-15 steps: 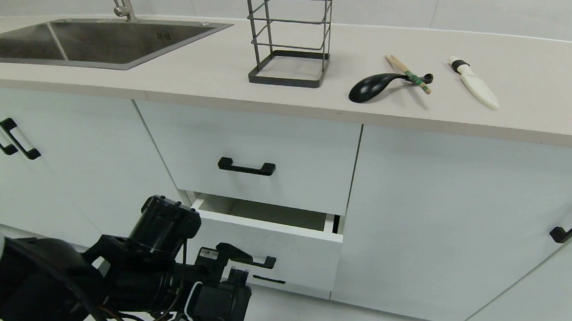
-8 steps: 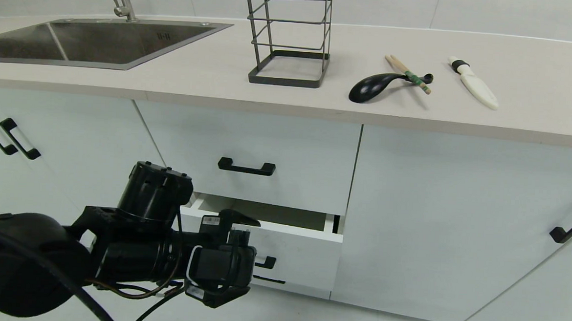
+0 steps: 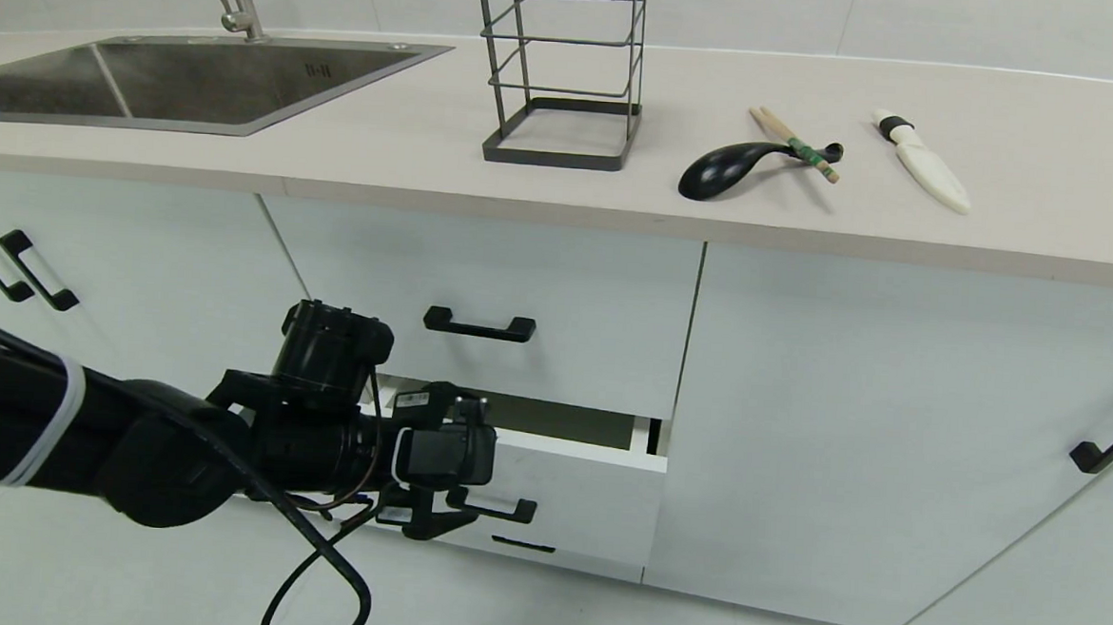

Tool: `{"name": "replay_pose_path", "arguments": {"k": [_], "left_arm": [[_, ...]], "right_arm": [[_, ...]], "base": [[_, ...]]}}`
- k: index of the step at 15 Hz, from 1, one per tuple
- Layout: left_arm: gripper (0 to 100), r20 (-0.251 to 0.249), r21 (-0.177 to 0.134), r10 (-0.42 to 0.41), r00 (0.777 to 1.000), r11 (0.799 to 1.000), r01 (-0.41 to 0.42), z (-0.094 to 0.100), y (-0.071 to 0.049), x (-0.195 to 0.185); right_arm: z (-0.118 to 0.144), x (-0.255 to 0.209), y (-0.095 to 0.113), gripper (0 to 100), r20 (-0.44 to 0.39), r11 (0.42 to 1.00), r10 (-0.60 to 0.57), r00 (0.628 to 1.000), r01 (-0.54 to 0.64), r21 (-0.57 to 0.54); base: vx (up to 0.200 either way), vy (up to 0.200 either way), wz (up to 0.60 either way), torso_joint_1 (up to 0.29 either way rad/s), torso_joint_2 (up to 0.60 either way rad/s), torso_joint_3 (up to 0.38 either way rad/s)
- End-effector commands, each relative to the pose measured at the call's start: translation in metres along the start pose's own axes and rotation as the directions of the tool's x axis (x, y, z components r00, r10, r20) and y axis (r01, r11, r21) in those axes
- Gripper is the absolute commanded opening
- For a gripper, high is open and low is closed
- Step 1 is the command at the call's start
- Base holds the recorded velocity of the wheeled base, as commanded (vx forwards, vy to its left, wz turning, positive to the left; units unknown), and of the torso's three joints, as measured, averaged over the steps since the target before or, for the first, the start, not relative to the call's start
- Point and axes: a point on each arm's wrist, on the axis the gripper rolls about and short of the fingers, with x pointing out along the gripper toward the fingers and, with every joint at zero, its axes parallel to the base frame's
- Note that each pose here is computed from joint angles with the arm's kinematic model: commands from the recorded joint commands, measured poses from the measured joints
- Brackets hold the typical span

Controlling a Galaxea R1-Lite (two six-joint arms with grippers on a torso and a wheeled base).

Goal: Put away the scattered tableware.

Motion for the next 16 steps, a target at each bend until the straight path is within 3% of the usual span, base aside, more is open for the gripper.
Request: {"name": "replay_pose_path", "arguments": {"k": [1,8,10,13,16], "left_arm": [[100,-0.016,-0.017,-0.024,1.000,1.000,0.024,-0.008,-0.002,0.008],[100,-0.026,-0.025,-0.047,0.999,0.999,0.047,-0.012,-0.009,0.008],[100,-0.034,-0.029,-0.088,0.996,0.996,0.087,-0.014,-0.025,0.003],[100,-0.036,-0.008,-0.107,0.994,0.994,0.107,-0.013,-0.044,-0.019],[100,-0.036,-0.015,-0.139,0.990,0.990,0.138,-0.012,-0.079,-0.052]], "right_arm": [[0.000,0.000,0.000,0,-0.001,1.000,0.000,1.000,0.000,0.000],[0.000,0.000,0.000,0,-0.001,1.000,0.000,1.000,0.000,0.000],[0.000,0.000,0.000,0,-0.001,1.000,0.000,1.000,0.000,0.000],[0.000,0.000,0.000,0,-0.001,1.000,0.000,1.000,0.000,0.001],[0.000,0.000,0.000,0,-0.001,1.000,0.000,1.000,0.000,0.001]], "base": [[0.000,0.000,0.00,0.000,0.00,0.000],[0.000,0.000,0.00,0.000,0.00,0.000],[0.000,0.000,0.00,0.000,0.00,0.000],[0.000,0.000,0.00,0.000,0.00,0.000],[0.000,0.000,0.00,0.000,0.00,0.000]]}}
